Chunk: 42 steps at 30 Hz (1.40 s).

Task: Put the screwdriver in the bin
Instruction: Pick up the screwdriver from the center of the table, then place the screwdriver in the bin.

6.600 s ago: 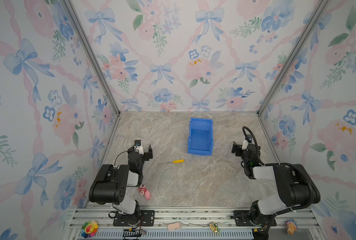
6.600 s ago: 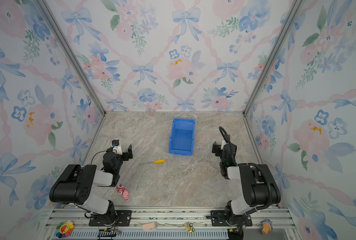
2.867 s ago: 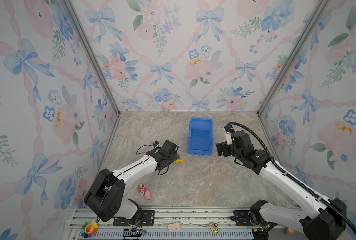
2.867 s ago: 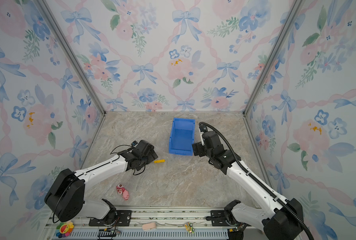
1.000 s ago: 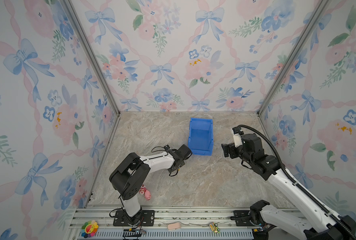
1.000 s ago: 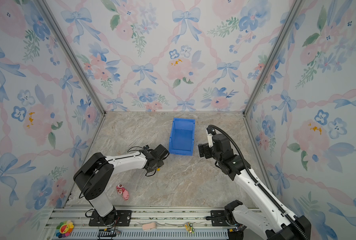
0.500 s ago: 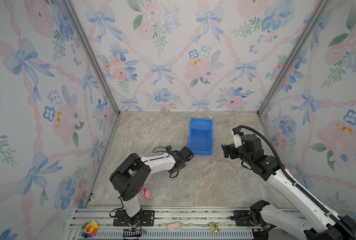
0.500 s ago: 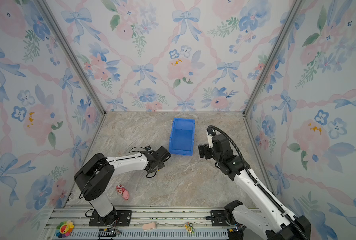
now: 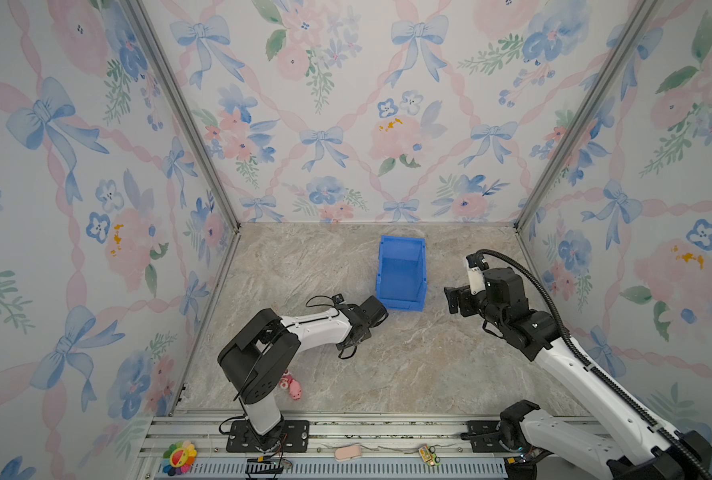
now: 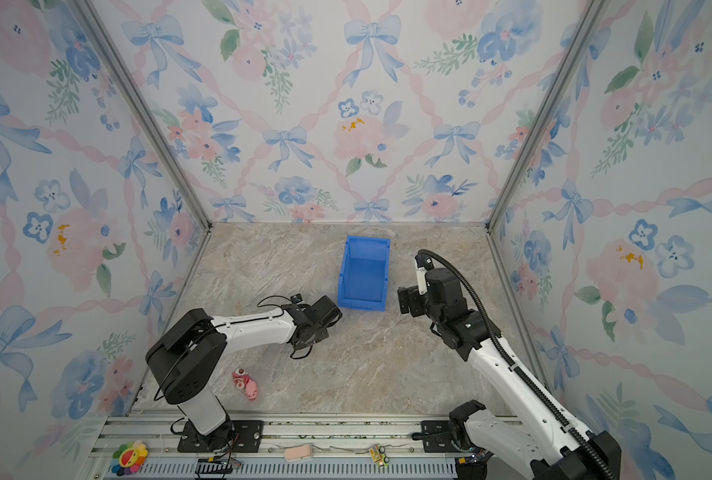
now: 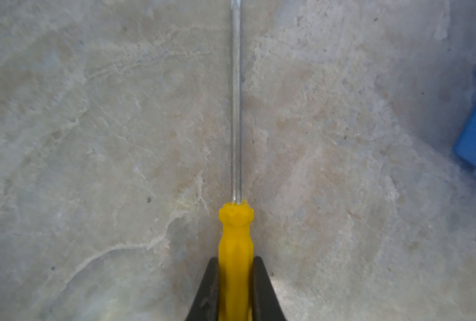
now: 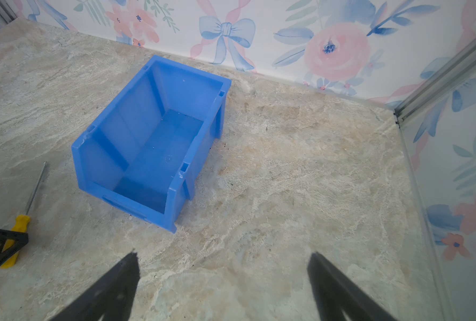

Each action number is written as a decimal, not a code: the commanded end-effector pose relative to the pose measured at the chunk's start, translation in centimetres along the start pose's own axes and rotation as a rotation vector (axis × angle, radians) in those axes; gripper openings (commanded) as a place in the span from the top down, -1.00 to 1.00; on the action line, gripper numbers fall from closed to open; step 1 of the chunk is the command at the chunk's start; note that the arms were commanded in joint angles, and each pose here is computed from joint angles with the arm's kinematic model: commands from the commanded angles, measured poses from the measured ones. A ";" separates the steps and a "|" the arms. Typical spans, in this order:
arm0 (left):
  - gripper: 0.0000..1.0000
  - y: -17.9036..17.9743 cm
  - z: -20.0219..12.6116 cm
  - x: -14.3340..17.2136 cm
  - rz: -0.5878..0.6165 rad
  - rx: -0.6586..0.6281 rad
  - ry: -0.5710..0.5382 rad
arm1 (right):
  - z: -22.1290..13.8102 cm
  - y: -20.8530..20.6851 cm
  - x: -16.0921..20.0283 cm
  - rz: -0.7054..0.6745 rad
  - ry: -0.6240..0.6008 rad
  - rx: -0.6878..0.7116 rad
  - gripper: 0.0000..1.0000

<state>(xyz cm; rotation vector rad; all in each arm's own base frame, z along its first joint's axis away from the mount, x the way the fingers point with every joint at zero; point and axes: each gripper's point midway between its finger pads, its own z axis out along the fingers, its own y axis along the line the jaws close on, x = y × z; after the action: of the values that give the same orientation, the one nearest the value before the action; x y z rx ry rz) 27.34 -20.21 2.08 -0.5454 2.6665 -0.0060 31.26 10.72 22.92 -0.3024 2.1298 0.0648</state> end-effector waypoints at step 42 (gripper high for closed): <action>1.00 -21.1 -7.7 -10.0 0.452 0.404 -0.143 | -0.7 -4.5 1.9 0.244 0.073 0.088 -0.93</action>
<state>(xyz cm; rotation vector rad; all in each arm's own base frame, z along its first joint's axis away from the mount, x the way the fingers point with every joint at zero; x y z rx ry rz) 39.46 -36.38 15.66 0.1362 2.4772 -0.3555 31.09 6.30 21.33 -0.0058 2.2263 0.1028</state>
